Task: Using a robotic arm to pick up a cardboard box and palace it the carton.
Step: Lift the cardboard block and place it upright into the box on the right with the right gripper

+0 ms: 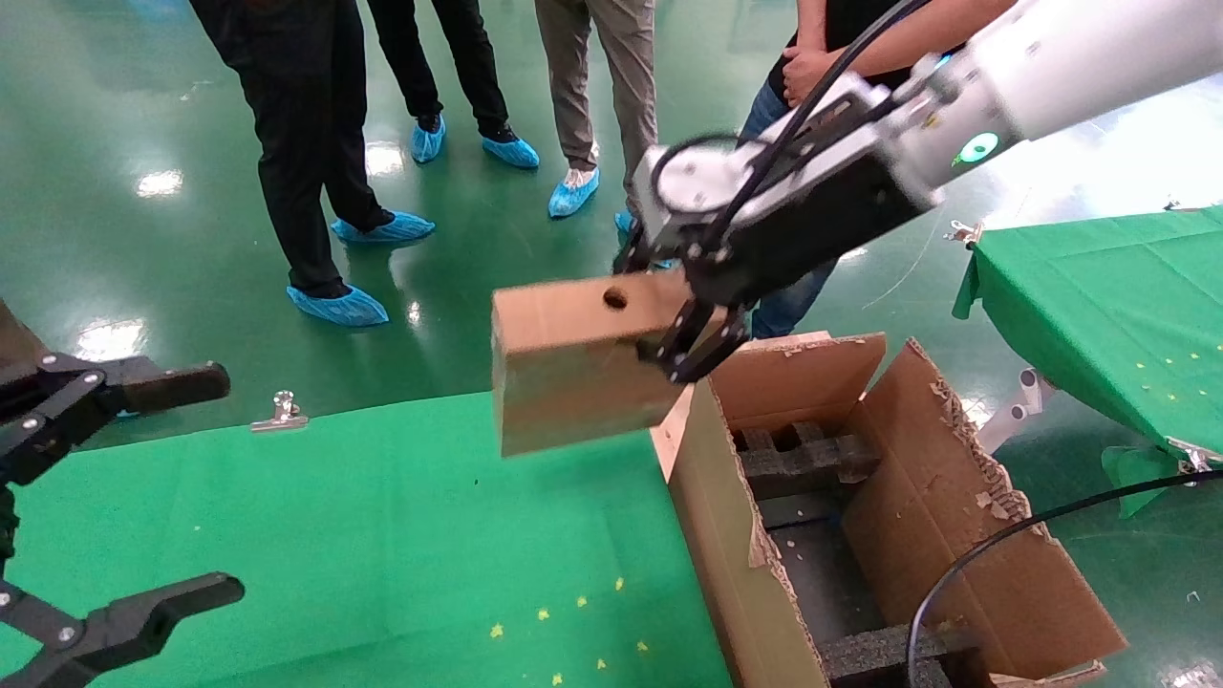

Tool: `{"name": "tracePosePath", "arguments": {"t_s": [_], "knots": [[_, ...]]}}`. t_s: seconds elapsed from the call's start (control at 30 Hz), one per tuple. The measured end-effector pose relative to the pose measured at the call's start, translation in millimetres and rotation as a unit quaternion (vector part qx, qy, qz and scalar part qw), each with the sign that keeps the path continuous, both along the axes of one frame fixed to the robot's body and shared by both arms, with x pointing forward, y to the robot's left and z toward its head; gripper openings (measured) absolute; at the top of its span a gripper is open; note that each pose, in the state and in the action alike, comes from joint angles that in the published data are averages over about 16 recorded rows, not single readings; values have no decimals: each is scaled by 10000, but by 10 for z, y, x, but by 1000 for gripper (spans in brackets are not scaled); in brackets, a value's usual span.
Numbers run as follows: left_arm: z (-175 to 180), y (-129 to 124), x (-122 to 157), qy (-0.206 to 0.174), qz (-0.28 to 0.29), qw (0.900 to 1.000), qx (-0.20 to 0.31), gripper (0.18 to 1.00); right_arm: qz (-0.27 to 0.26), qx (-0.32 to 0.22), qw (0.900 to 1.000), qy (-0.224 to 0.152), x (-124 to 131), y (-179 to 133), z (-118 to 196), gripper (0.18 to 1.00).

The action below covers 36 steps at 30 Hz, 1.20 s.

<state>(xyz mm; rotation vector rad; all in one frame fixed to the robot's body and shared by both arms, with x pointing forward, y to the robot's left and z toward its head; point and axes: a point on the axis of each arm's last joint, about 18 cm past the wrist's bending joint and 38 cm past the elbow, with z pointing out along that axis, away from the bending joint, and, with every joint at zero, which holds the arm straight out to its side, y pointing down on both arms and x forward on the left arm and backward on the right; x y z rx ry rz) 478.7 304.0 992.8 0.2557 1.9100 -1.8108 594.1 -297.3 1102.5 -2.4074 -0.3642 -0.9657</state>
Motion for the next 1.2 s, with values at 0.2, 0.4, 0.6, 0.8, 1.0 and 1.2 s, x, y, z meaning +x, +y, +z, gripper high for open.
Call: {"name": "tracePosePath", "arguments": {"t_s": [0.2, 0.4, 0.6, 0.8, 1.0, 1.2], "knots": [[0, 0, 0, 0, 0, 10000, 0, 1001, -206, 80, 9996, -174, -92, -190, 199, 340], [0, 0, 0, 0, 0, 10000, 0, 1001, -569, 89, 9981, -216, -193, -498, 261, 339], [0, 0, 0, 0, 0, 10000, 0, 1001, -1163, 72, 9930, -208, -374, -978, 262, 338], [0, 0, 0, 0, 0, 10000, 0, 1001, -1845, 76, 9827, -116, -616, -1510, 164, 337], [0, 0, 0, 0, 0, 10000, 0, 1001, -2392, 159, 9708, 59, -821, -1927, -34, 336], [0, 0, 0, 0, 0, 10000, 0, 1001, -2650, 139, 9638, 240, -905, -2121, -230, 336]]}}
